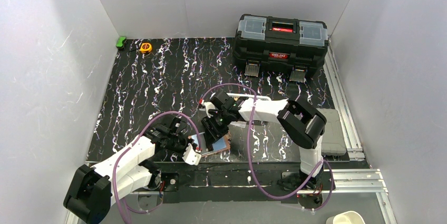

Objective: Put the credit cards into the card holder
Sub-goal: Insert the credit card into the card holder.

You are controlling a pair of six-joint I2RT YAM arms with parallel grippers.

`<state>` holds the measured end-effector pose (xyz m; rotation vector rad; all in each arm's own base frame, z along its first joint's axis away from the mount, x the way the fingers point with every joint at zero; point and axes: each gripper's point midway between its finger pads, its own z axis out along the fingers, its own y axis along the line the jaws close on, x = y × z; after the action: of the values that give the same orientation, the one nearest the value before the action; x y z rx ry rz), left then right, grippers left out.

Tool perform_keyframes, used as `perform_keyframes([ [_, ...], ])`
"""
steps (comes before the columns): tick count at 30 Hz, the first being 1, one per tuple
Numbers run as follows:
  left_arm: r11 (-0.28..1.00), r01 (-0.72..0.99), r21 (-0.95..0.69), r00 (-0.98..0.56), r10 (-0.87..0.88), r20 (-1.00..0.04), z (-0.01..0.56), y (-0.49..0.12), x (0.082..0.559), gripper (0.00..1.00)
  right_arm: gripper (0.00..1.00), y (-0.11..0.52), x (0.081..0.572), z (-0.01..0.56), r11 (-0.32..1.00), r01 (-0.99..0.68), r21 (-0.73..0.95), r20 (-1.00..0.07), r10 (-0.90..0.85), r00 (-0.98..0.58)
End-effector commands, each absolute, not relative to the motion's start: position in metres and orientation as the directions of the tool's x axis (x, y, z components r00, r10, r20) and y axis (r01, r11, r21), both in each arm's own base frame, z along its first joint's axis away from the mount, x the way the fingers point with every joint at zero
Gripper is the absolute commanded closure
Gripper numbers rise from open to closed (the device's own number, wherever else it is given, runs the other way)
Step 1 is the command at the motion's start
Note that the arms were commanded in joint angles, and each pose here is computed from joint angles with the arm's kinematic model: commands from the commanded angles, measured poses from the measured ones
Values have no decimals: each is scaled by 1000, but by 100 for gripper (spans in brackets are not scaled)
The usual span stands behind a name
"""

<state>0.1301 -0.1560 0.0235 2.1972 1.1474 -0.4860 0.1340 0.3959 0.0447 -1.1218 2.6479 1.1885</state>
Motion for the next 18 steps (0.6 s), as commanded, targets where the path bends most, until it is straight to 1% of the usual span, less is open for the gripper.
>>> perform_keyframes([
  [1,-452,836,311,542,593,-595,19,-155,118,85,45,409,134,51,408,-635,656,-331,-600,-728],
  [10,-451,836,312,542,591,-597,20,-157,119,85,46,429,126,59,371,-663,651,-358,-621,-698],
  [18,-451,835,314,543,590,-597,18,-156,117,85,46,436,120,58,358,-663,657,-351,-634,-689],
])
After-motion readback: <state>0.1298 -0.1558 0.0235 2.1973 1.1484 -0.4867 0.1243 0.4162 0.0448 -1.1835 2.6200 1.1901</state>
